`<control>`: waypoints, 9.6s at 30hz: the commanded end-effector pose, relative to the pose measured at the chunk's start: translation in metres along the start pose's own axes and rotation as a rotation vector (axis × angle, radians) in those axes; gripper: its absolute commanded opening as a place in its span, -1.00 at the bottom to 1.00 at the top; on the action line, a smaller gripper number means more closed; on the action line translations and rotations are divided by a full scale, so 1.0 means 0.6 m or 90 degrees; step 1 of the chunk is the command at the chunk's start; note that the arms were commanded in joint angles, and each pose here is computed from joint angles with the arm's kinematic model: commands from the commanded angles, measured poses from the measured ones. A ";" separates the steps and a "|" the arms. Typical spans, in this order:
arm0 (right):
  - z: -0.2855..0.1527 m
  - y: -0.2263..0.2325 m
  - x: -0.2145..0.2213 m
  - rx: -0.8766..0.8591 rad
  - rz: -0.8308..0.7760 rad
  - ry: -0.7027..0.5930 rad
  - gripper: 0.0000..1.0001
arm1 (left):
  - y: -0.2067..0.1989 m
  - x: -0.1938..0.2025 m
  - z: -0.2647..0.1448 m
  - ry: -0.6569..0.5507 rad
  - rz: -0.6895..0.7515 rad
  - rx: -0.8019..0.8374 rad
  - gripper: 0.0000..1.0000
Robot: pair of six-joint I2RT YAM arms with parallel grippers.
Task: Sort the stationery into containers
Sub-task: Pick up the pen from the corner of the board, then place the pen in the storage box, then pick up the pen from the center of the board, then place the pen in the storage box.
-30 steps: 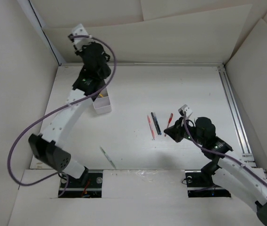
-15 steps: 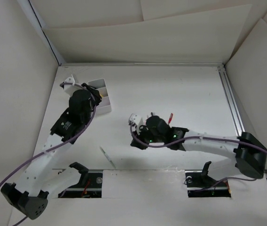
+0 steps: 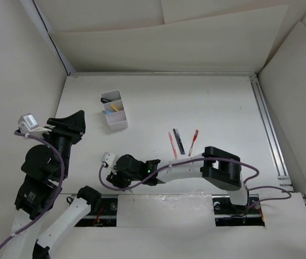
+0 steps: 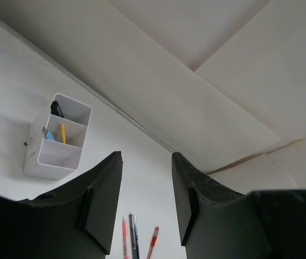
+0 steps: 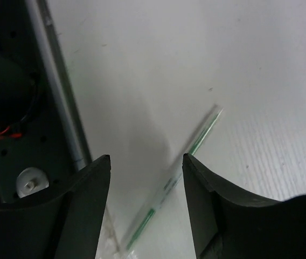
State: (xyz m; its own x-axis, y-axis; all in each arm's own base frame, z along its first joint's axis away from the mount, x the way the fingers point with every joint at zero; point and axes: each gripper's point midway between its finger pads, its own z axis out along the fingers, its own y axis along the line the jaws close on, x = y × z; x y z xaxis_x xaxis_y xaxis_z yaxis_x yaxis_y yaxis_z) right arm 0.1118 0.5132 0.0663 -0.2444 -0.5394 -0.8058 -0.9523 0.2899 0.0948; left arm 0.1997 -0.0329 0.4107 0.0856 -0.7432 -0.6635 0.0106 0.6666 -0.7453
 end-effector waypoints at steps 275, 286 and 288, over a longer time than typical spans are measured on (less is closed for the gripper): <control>-0.173 -0.484 -0.398 0.104 0.118 -0.618 -0.01 | 0.066 0.244 -0.009 0.241 -0.009 0.097 -0.26; -0.220 -0.486 -0.341 0.180 0.153 -0.522 -0.16 | 0.055 0.227 -0.016 0.229 -0.016 0.110 -0.26; -0.246 -0.498 -0.305 0.248 0.196 -0.481 -0.73 | 0.054 0.230 -0.018 0.235 -0.009 0.117 -0.26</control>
State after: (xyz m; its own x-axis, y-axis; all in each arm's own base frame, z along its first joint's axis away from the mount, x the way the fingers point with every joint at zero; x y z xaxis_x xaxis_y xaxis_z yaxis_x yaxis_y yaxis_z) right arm 0.4141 0.4336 0.3002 -0.0949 0.2992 -0.9494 -0.7999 0.5448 0.2517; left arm 0.2048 -0.1120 0.2779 -0.2957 -0.6976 -0.6526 0.1343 0.6460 -0.7514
